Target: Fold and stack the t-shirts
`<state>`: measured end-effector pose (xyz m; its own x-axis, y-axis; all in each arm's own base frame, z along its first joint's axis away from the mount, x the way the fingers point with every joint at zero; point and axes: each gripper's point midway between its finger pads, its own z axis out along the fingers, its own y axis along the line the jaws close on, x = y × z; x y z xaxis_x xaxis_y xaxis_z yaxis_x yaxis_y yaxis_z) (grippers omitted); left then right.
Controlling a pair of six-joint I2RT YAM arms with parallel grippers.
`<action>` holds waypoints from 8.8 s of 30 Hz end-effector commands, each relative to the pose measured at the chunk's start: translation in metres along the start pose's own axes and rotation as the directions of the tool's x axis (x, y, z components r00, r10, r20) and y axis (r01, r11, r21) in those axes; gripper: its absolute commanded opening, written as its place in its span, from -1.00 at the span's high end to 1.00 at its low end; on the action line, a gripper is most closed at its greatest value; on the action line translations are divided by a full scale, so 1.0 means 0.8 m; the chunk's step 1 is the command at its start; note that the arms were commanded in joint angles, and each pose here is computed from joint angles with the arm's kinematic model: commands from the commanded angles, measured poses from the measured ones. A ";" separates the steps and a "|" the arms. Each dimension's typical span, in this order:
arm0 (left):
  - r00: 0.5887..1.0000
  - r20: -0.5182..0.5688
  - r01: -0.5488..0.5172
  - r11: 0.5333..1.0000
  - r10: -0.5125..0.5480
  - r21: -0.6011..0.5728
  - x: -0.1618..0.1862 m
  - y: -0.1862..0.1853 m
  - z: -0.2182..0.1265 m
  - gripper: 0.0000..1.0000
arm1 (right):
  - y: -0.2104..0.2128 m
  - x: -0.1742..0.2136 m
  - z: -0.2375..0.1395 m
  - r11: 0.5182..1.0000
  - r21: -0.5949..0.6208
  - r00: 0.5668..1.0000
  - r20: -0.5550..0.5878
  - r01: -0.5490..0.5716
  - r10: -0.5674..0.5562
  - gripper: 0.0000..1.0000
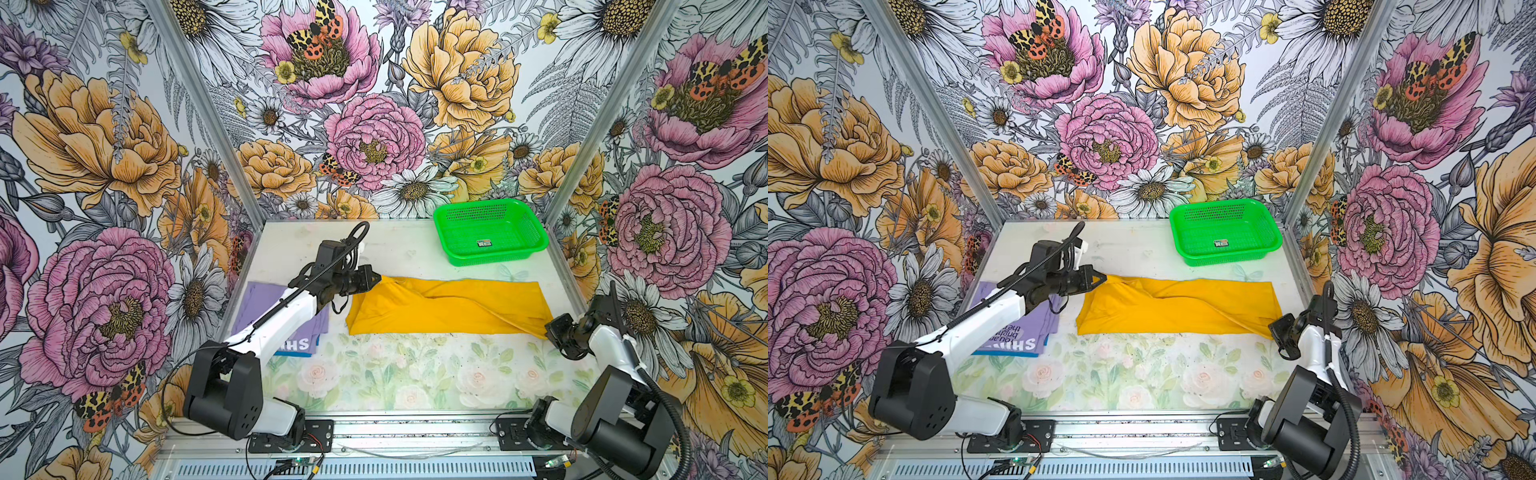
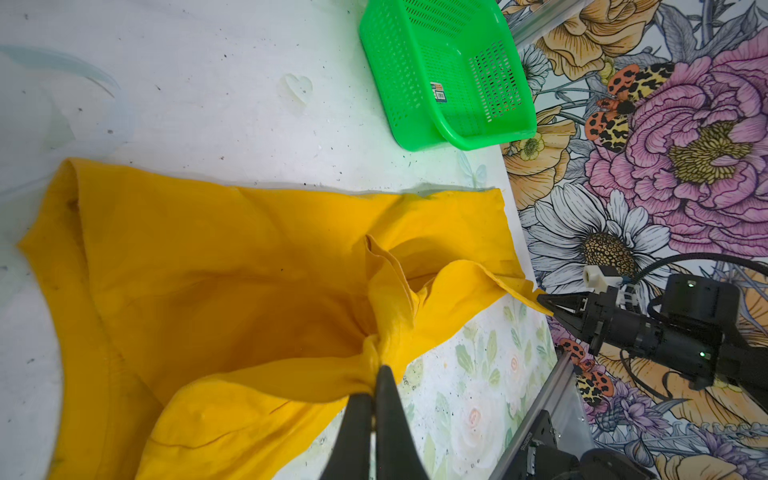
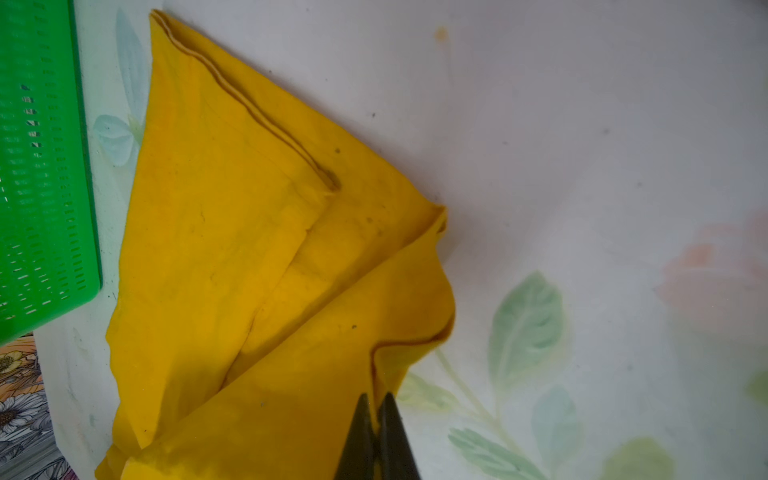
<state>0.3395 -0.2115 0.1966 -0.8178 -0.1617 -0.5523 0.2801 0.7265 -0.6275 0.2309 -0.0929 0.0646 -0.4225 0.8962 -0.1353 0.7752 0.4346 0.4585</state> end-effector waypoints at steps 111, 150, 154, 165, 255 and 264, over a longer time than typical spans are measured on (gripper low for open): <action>0.988 -0.063 0.138 0.990 -0.139 -0.023 0.062 0.037 0.080 -0.97 | 0.167 0.029 0.099 0.726 0.052 0.713 -0.248 0.686 -0.656 -0.99; 0.998 0.034 -0.044 0.999 0.043 0.023 -0.174 0.072 0.240 -0.97 | 0.240 0.426 -0.009 0.373 -0.370 0.361 -0.104 0.851 -0.927 -0.99; 0.989 0.083 -0.124 0.990 0.119 0.062 -0.186 0.035 0.181 -0.97 | 0.216 0.375 -0.025 0.438 -0.355 0.446 -0.064 0.826 -0.893 -0.99; 0.995 -0.100 -0.024 0.993 0.013 -0.112 -0.028 0.053 0.164 -0.97 | 0.179 0.394 -0.015 0.362 -0.374 0.342 -0.120 0.854 -0.932 -0.99; 0.995 -0.096 -0.026 0.961 -0.001 -0.274 0.014 0.056 0.040 -0.97 | 0.160 0.338 0.011 0.374 -0.232 0.319 -0.241 0.898 -0.916 -0.97; 0.980 -0.172 0.056 0.970 -0.099 -0.238 0.203 0.046 -0.018 -0.82 | 0.152 0.334 0.019 0.362 -0.273 0.287 -0.278 0.891 -0.917 -0.34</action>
<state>0.2183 -0.1999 0.0840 -0.9310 -0.0273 -0.3639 0.1553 0.8728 -0.4628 0.2276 0.1976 0.0744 -0.9636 -0.1206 -0.2387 -0.1834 0.9476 0.2615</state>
